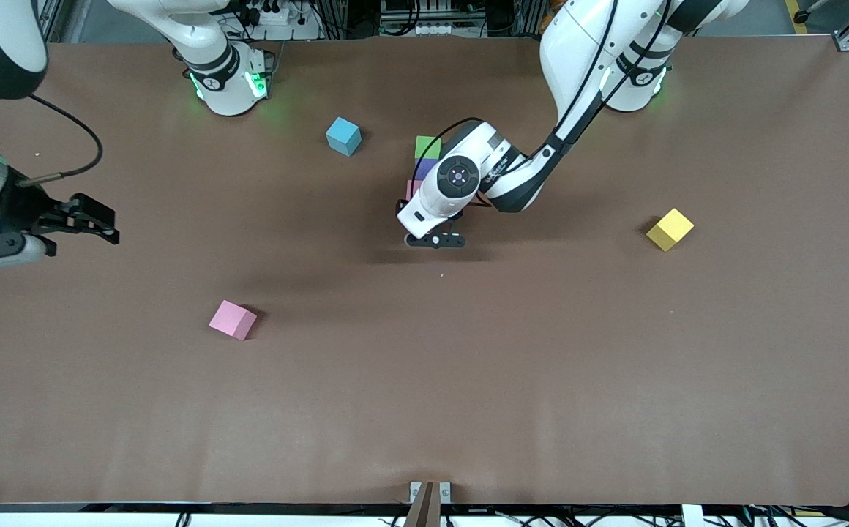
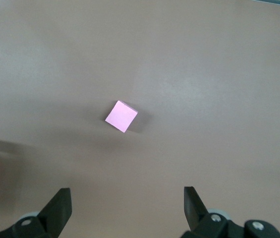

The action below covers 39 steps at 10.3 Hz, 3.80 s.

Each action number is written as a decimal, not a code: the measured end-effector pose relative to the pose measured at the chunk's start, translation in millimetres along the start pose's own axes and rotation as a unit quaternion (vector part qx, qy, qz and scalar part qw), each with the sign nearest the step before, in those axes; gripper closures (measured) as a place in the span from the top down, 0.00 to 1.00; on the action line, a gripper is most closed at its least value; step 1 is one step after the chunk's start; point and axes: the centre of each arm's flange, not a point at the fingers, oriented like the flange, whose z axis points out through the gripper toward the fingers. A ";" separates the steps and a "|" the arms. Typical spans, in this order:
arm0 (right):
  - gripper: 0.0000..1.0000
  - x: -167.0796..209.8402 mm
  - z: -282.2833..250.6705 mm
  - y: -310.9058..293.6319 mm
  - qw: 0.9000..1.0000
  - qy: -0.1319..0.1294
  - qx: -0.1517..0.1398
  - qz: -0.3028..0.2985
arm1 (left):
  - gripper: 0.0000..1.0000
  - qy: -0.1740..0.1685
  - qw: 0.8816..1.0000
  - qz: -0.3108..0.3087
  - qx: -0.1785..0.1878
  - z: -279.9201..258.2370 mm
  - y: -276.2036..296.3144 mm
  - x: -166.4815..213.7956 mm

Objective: Arrange blocks into number 1
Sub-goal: 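Place the red block against the pink block with the left gripper and release, then grasp the second pink block with the right gripper while the left gripper withdraws, then carry the pink block to the red block with the right gripper and place it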

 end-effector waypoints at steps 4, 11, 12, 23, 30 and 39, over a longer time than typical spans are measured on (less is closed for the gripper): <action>1.00 23.4 51.1 -11.1 1.000 -0.019 0.004 -0.011 | 1.00 0.011 1.000 -0.004 -0.005 -36.2 1.7 5.6; 1.00 62.9 207.1 6.6 0.993 -0.053 0.010 0.104 | 1.00 0.057 0.979 0.194 -0.004 -189.4 -84.6 66.3; 1.00 66.5 222.6 -6.2 0.990 -0.053 0.008 0.131 | 1.00 0.064 0.979 0.191 0.000 -221.7 -112.3 76.0; 1.00 42.0 369.2 -12.6 0.954 -0.042 0.014 0.297 | 1.00 0.218 0.971 0.010 0.100 -455.0 -328.9 74.8; 0.59 39.3 372.7 -31.6 0.957 -0.049 0.021 0.285 | 1.00 0.224 0.969 -0.014 0.106 -529.4 -383.9 32.6; 0.56 7.3 313.5 -351.7 0.998 -0.032 0.052 0.019 | 1.00 0.168 0.983 0.011 0.075 -561.2 -372.9 -9.0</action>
